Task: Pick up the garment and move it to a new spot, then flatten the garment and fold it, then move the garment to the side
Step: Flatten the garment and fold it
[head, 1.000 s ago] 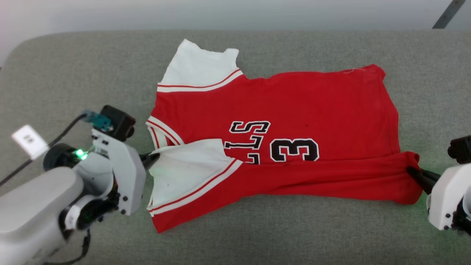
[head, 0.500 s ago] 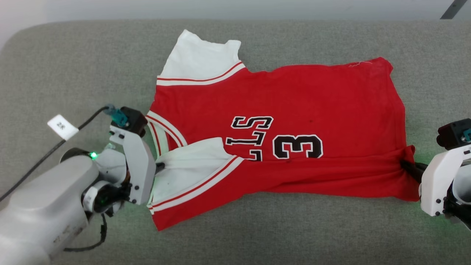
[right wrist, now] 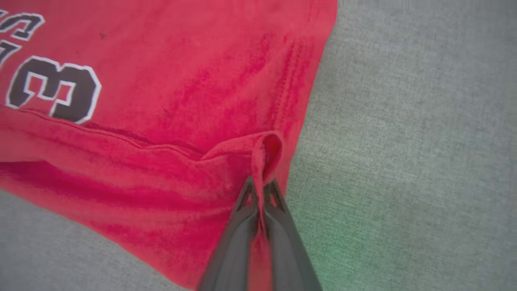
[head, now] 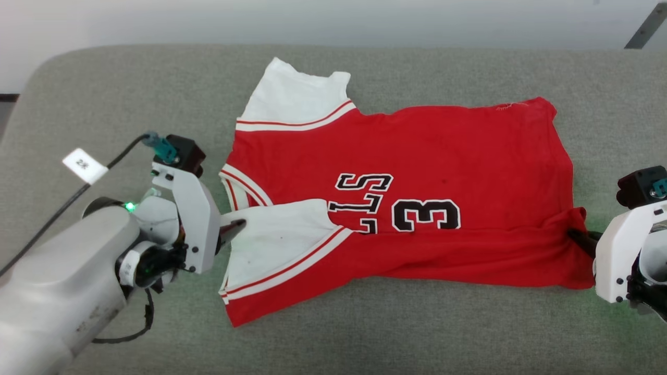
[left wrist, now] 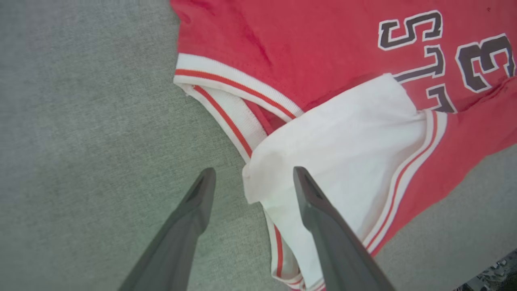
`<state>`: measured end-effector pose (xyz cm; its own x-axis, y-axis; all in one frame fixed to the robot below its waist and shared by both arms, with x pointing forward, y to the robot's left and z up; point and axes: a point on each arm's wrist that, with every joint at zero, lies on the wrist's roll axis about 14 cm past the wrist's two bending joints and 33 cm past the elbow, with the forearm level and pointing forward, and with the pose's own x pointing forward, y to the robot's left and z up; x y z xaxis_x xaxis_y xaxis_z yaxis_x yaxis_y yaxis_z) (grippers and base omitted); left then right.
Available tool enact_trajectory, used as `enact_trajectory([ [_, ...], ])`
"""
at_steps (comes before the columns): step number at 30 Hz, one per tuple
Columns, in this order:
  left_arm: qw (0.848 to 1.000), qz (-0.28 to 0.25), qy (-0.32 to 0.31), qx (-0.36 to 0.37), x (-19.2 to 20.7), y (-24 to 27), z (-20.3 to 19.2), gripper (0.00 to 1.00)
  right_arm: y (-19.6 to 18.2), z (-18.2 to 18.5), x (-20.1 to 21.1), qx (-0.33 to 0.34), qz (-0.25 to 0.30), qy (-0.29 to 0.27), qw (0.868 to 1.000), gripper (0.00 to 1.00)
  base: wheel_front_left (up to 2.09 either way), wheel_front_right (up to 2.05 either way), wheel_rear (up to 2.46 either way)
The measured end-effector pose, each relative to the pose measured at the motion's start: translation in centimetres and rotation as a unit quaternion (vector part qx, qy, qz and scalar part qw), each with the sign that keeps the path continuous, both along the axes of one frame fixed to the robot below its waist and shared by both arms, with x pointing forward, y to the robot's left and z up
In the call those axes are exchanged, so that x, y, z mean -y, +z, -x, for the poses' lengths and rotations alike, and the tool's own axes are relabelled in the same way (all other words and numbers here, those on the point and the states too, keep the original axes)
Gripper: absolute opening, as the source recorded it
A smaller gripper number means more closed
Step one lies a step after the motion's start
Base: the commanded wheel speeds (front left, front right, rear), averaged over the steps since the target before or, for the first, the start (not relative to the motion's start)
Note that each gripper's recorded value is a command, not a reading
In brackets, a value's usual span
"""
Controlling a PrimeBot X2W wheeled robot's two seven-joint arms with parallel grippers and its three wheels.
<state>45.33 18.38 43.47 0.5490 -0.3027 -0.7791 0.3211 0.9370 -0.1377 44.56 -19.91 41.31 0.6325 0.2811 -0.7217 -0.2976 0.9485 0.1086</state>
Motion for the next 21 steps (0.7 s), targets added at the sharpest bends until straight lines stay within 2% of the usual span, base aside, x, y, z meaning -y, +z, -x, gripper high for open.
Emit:
enact_trajectory([
  [6, 1.0, -0.002, 0.01, 0.017, -0.3, 1.9, 0.5, 1.0, 1.9, -0.5, -0.3, 0.03, -0.005, 0.001, 1.0, 1.0, 0.0, 0.0, 0.0],
  [11, 1.0, 0.006, 0.02, 0.006, -0.1, 2.3, 2.2, 1.0, 4.7, -1.4, -0.4, 0.087, -0.014, -0.002, 0.996, 1.0, 0.0, 0.0, 0.0],
  [16, 0.999, 0.01, 0.037, -0.033, -0.5, 1.5, 4.5, 1.0, 8.3, -2.3, 0.5, 0.163, -0.03, -0.029, 0.986, 1.0, 0.0, 0.0, 0.0],
  [21, 0.995, 0.018, 0.048, -0.081, -0.2, -0.2, 6.9, 1.0, 10.3, -1.9, 1.9, 0.213, -0.039, -0.064, 0.974, 1.0, 0.0, 0.0, 0.0],
])
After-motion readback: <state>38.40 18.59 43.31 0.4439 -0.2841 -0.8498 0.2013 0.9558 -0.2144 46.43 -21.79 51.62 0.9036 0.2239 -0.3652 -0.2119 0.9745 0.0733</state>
